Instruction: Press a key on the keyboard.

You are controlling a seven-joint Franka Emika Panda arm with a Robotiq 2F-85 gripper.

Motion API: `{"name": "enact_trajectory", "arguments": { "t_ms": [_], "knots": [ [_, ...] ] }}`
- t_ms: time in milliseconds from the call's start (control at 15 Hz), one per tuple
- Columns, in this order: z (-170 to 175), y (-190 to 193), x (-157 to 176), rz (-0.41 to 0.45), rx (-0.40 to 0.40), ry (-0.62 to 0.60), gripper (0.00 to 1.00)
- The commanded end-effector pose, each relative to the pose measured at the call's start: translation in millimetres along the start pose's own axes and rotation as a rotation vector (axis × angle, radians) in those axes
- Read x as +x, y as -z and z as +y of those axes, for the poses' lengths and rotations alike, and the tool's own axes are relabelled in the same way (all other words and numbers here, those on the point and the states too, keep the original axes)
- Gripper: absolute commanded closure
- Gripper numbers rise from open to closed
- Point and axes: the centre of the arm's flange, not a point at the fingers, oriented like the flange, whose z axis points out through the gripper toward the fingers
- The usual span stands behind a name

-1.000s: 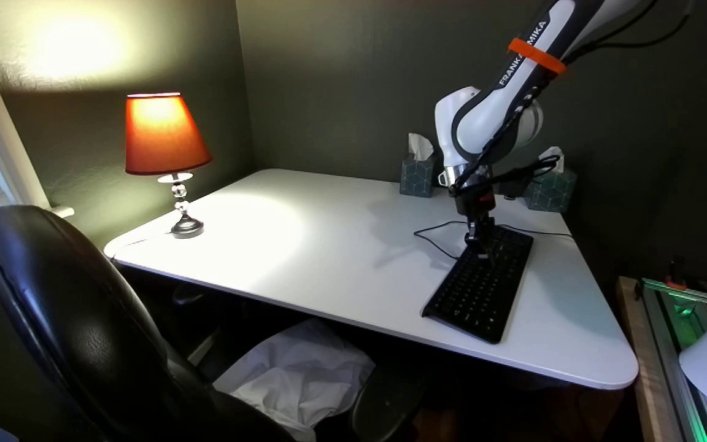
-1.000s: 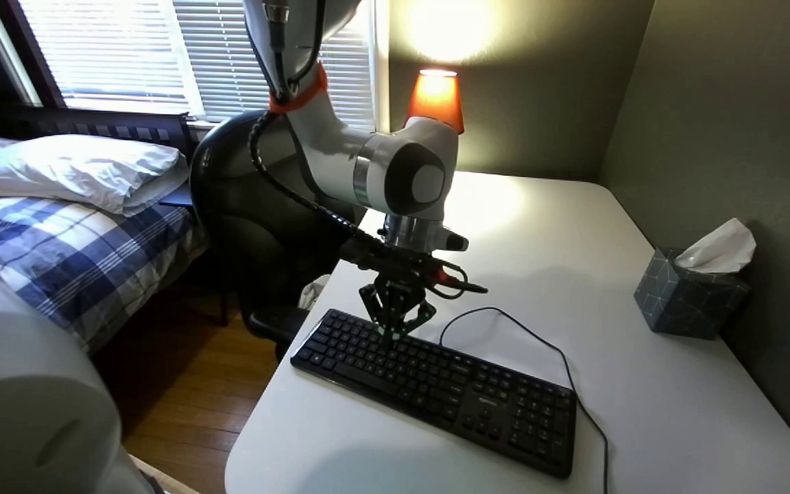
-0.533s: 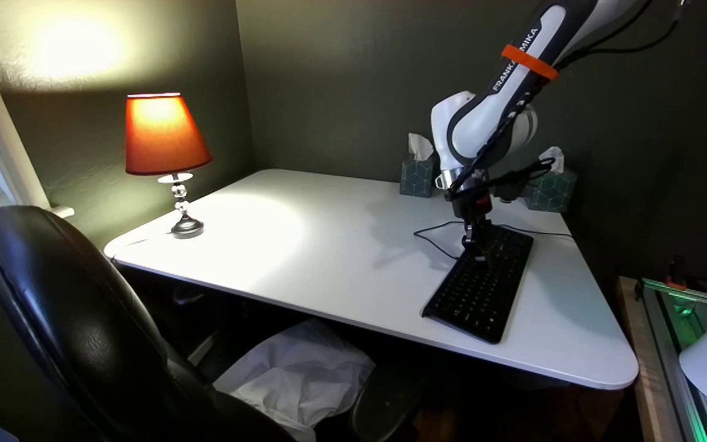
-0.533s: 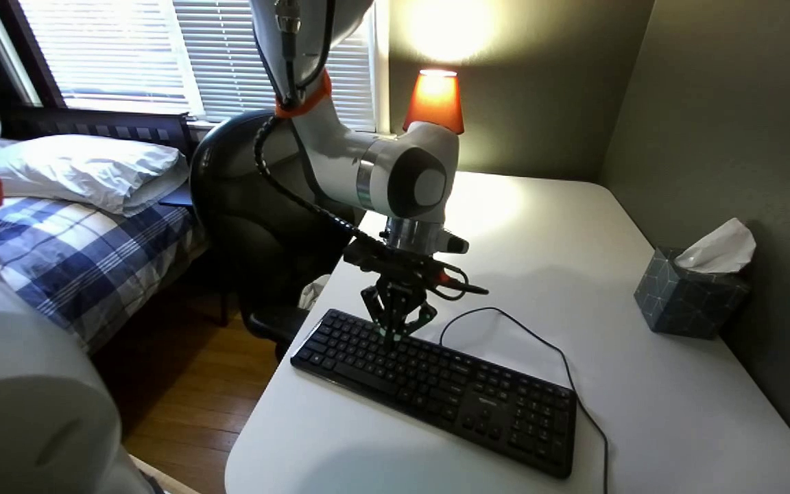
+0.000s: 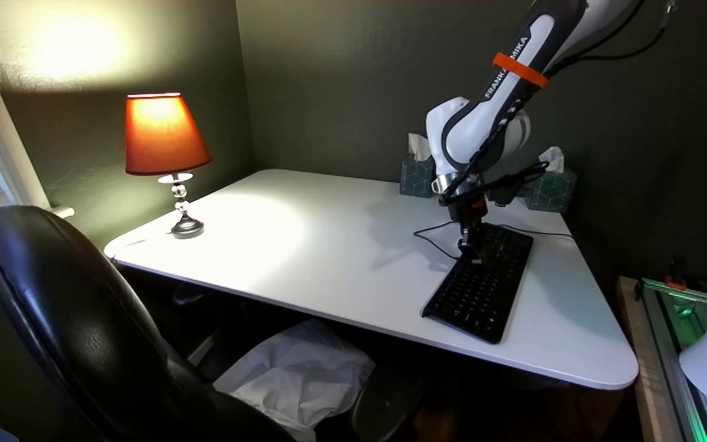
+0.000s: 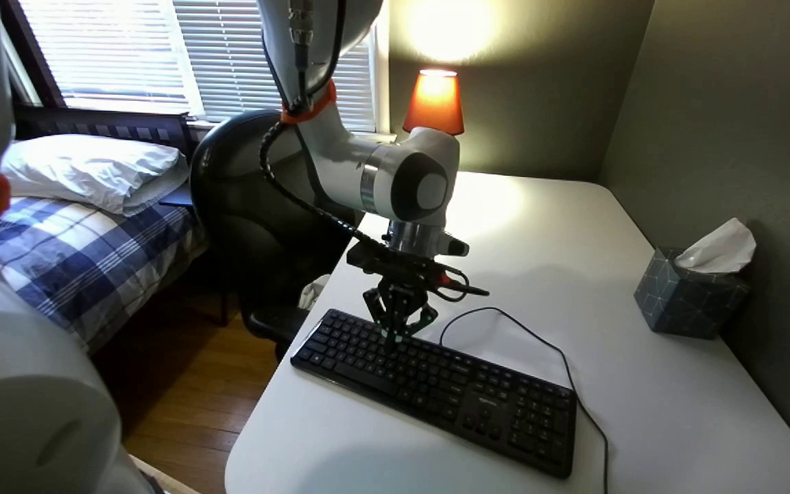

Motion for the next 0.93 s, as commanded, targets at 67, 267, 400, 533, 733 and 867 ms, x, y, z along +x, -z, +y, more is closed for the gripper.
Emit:
{"name": "enact_trajectory", "arguments": {
  "t_ms": [67,267,400,533,733,867],
  "knots": [
    [0.8,-6.5,10.2,-0.014,0.025,0.009,1.00],
    [1.3,-8.2,12.8,-0.014,0.027,0.008,1.00],
    [1.5,-9.5,14.1,-0.018,0.027,0.008,1.00],
    [2.0,-10.5,16.2,-0.020,0.026,0.008,1.00],
    [3.0,-12.1,18.9,-0.023,0.026,0.007,1.00],
    [3.4,-14.0,20.6,-0.029,0.026,0.007,1.00]
  ]
}}
